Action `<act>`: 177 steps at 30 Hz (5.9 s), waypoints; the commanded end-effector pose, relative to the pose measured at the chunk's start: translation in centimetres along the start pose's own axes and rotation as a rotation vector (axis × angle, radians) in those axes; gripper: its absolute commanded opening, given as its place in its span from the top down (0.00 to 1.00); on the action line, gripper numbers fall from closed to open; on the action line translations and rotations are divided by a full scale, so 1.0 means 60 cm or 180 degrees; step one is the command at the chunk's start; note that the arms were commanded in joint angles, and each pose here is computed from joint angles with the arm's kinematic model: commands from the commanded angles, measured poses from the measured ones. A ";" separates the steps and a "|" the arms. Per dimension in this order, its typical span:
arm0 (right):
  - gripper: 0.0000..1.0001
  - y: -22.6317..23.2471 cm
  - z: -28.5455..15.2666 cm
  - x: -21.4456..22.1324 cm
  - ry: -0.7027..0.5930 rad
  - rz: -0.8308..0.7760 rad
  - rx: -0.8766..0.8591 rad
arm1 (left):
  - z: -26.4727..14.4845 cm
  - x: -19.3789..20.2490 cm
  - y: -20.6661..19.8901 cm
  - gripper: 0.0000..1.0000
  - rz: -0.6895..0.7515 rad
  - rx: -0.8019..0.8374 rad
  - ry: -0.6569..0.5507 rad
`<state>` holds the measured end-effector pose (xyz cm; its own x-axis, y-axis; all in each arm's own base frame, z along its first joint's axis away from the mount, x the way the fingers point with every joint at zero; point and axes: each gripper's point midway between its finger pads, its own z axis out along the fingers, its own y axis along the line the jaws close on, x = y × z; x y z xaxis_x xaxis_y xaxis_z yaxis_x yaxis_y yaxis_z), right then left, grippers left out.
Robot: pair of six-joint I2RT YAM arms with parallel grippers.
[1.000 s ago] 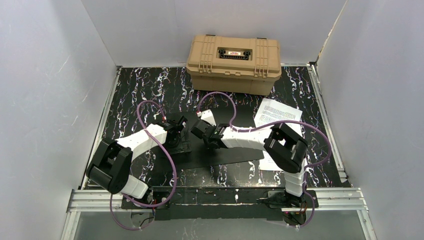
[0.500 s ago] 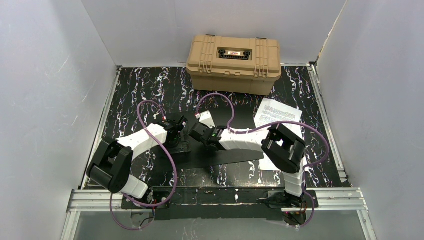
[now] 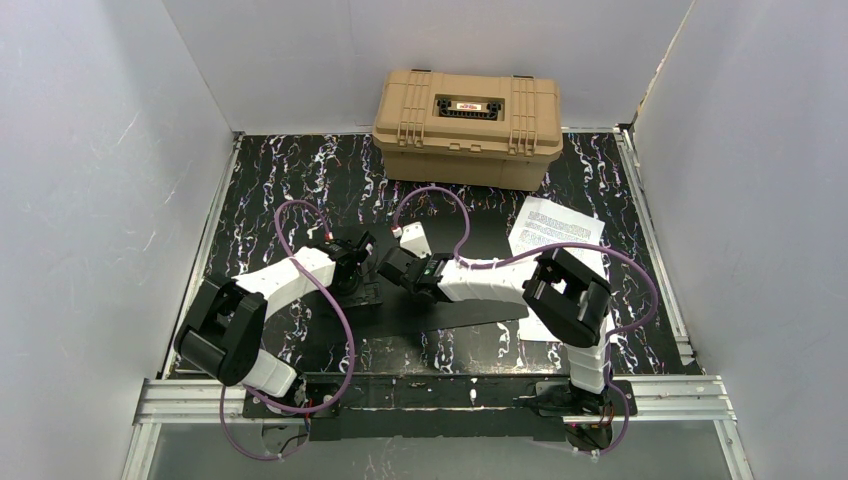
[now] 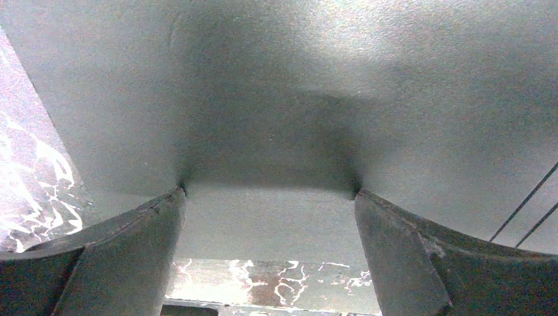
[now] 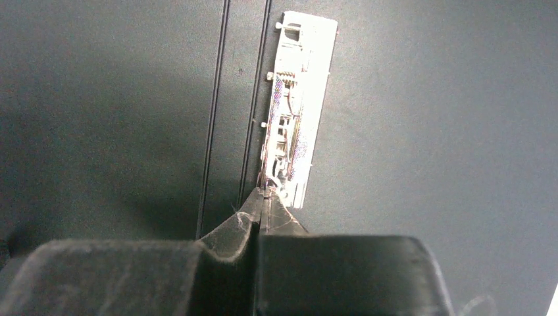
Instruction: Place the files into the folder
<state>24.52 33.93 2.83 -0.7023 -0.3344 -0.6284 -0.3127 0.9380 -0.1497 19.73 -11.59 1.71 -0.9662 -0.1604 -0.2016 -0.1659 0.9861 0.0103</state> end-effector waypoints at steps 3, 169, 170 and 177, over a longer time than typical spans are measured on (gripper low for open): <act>0.99 -0.098 0.002 0.066 0.0417 -0.0395 0.0638 | 0.007 0.011 0.018 0.02 0.0019 -0.0195 0.0075; 0.09 -0.319 0.038 0.036 0.0684 0.1730 -0.0670 | -0.229 -0.057 -0.033 0.02 0.0414 0.1187 -0.1203; 0.09 -0.316 0.039 0.038 0.0699 0.1726 -0.0698 | -0.229 -0.057 -0.032 0.02 0.0414 0.1186 -0.1206; 0.11 -0.285 0.033 0.041 0.0751 0.1727 -0.1047 | -0.229 -0.057 -0.032 0.02 0.0410 0.1185 -0.1210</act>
<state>30.73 15.48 3.28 -0.8973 0.1596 -0.4116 0.0199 0.9461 0.3234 20.92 -13.62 16.22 -0.8187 -0.0878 -0.5674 0.0908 0.9560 -0.2789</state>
